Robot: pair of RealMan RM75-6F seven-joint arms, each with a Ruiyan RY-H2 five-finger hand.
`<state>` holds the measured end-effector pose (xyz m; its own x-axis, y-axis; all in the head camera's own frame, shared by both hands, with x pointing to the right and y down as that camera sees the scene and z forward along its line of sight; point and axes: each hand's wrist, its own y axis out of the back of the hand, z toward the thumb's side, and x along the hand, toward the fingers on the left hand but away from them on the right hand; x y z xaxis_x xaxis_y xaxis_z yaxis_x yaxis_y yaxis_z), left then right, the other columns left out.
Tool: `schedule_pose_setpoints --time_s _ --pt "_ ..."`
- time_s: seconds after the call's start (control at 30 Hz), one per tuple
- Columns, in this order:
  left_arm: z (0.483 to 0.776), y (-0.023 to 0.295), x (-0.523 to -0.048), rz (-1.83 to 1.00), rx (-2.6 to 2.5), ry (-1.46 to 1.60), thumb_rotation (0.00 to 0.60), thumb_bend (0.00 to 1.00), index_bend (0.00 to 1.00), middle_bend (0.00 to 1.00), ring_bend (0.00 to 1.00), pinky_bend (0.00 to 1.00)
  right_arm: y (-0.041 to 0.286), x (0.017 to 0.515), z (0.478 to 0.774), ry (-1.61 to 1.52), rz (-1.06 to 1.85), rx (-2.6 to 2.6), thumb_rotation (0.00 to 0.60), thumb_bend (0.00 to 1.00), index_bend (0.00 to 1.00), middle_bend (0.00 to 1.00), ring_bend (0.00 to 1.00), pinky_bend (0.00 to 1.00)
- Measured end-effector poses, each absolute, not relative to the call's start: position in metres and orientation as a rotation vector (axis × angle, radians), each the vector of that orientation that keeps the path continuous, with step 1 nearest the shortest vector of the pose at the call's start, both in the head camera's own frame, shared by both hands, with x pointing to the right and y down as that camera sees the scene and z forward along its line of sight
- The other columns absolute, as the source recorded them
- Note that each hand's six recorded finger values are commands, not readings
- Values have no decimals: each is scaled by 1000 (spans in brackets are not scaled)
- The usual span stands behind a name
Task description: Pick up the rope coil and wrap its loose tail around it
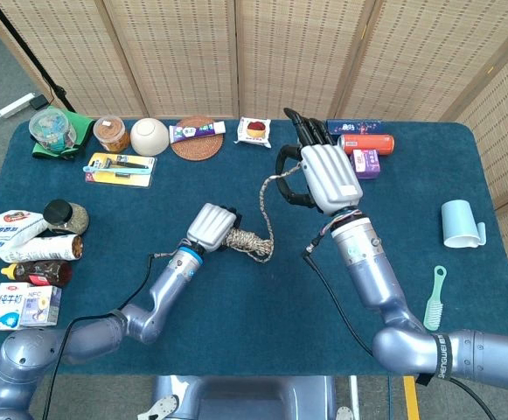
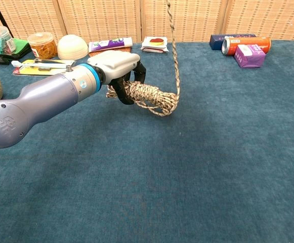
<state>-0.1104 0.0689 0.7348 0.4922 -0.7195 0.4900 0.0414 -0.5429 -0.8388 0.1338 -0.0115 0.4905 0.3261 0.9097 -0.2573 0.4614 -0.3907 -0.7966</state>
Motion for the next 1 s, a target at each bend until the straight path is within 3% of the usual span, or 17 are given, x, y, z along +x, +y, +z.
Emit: schedule_pose_setpoints --time_s 0.67,1.0 --pt "750 74 -109 -1162 -1913 465 600 445 588 466 473 610 -50 104 469 -1343 1013 -1977 600 468 639 0 0 0" --pt "736 76 -109 -1120 -1993 454 600 444 589 466 473 610 -72 114 489 -1415 1098 -1918 600 471 641 0 0 0"
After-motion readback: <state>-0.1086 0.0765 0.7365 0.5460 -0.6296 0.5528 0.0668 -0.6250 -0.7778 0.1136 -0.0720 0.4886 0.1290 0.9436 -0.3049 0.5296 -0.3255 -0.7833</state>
